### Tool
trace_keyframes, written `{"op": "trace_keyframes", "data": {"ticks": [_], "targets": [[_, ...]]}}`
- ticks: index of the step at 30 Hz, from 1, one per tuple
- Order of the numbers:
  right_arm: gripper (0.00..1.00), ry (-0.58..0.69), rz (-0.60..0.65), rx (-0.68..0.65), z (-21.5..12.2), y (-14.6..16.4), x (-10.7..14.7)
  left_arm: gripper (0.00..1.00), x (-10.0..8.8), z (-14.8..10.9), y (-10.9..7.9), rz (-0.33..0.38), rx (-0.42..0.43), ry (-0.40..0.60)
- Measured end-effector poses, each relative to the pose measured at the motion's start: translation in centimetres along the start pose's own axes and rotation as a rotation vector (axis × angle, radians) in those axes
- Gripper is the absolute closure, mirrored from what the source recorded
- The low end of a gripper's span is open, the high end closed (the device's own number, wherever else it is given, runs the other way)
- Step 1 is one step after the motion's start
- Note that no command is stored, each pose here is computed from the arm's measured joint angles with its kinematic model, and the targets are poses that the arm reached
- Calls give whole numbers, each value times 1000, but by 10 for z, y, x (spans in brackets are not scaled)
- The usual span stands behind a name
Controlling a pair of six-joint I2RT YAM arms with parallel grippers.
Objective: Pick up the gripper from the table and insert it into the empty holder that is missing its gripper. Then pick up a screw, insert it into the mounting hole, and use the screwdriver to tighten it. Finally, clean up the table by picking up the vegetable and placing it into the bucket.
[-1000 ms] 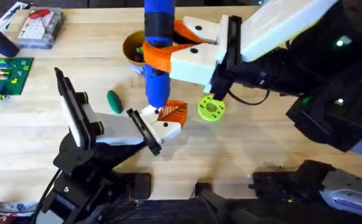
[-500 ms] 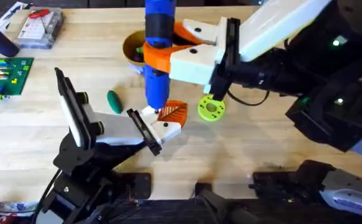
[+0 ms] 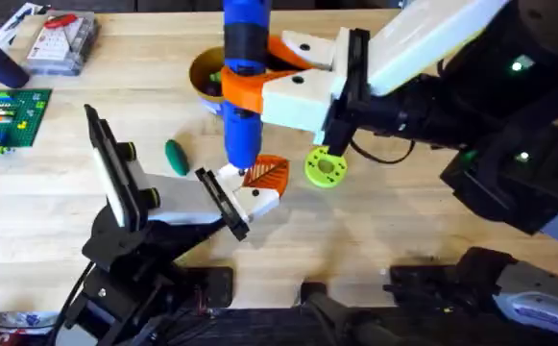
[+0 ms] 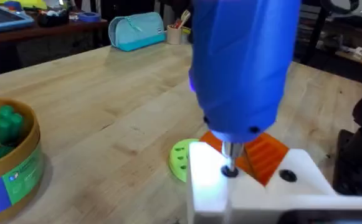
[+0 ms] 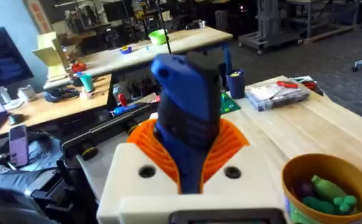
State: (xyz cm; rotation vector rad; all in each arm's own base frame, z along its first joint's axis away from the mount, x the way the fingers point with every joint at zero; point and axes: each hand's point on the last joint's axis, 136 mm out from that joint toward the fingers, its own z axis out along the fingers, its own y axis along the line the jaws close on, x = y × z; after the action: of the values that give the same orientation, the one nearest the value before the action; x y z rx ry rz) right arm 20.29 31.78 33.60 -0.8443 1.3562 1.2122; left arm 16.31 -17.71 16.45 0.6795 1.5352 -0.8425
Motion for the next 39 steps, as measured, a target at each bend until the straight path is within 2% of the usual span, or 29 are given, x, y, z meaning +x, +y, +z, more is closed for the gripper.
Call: {"op": "trace_keyframes", "data": {"ticks": [8, 12, 14, 16, 23, 29, 33, 39], "targets": [[886, -17, -8, -3, 0, 0, -4, 987, 0, 0, 0, 0, 0, 0], [886, -130, -35, -13, -6, -2, -34, 987, 0, 0, 0, 0, 0, 0], [886, -197, -47, 8, -16, -10, -53, 987, 0, 0, 0, 0, 0, 0], [886, -217, -31, 39, -24, -20, -61, 987, 0, 0, 0, 0, 0, 0], [886, -208, 38, 158, -41, -59, -60, 987, 0, 0, 0, 0, 0, 0], [886, -172, 111, 435, -75, -128, -45, 987, 0, 0, 0, 0, 0, 0], [886, -96, 168, 679, -113, -177, -18, 987, 0, 0, 0, 0, 0, 0], [886, 38, 212, 958, -162, -216, 23, 987, 0, 0, 0, 0, 0, 0]]}}
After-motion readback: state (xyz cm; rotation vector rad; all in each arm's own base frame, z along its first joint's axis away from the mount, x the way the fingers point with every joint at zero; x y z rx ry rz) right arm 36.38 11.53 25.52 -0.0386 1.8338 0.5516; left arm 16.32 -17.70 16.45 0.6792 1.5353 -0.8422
